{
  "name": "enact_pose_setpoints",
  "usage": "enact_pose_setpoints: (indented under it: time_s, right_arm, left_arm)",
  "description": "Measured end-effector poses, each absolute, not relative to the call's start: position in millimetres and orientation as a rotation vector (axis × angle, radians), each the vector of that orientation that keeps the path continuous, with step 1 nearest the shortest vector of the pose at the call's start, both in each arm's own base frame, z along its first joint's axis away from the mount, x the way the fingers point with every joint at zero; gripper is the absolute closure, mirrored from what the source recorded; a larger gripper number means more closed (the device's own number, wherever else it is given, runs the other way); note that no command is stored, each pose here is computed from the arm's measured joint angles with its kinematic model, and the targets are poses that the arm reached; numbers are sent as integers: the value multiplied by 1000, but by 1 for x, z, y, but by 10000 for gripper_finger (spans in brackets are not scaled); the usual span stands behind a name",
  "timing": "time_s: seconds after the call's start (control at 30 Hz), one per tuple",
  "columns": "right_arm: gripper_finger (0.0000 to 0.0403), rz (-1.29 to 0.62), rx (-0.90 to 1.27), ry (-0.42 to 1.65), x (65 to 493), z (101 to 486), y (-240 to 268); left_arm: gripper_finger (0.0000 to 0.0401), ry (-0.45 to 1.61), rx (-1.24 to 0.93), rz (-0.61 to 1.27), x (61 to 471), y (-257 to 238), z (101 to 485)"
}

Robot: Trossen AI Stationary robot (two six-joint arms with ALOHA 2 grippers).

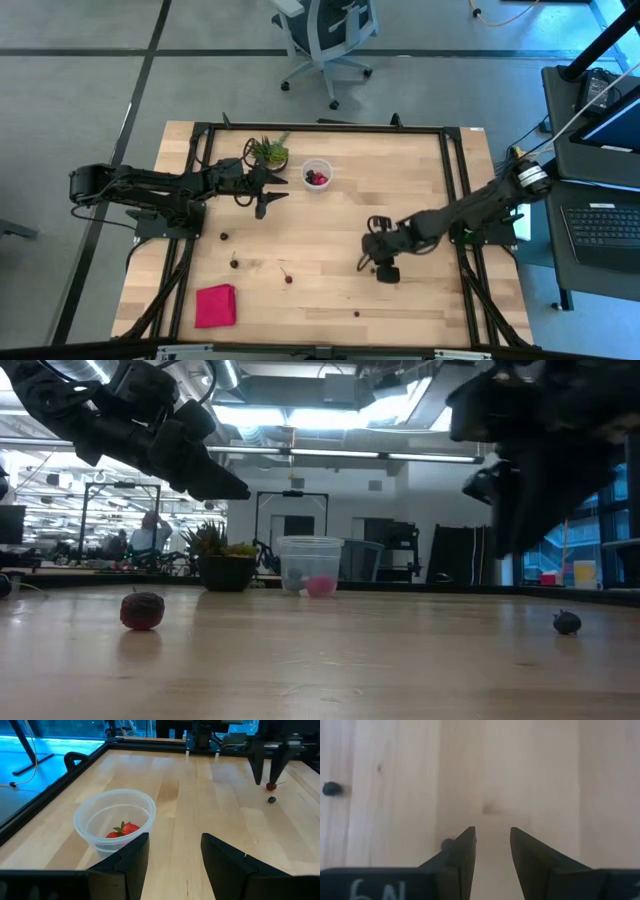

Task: Pick and placing Produce into tupperware
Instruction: Put the blueberry into the transparent container

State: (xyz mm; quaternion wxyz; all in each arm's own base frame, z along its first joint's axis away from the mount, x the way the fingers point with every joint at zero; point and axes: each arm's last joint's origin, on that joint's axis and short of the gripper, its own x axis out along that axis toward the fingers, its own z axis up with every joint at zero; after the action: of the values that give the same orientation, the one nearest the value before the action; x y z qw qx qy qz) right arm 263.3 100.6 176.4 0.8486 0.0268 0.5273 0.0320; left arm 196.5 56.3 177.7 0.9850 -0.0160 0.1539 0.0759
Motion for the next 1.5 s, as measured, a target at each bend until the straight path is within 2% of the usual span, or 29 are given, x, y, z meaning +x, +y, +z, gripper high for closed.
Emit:
enact_pose_setpoints:
  time_s: [0.37,0.63,0.83,1.17,1.37,1.5]
  right_arm:
    - [279,78,-9,1099,256,157,140]
    - [279,48,-52,1185,257,129,148]
    - [280,38,-61,1200,258,122,149]
    - [353,29,-44,1205,258,122,149]
    - [354,-12,-53,1178,260,124,145]
    - [354,-85,-74,1159,266,134,120]
  left_arm:
    - [228,306,-34,153,197,56,178]
    - [228,302,-39,154,197,56,178]
    - [228,301,-38,154,197,56,178]
    - [228,301,-38,154,197,56,178]
    - [228,301,-37,154,197,56,178]
    - [228,301,-34,153,197,56,178]
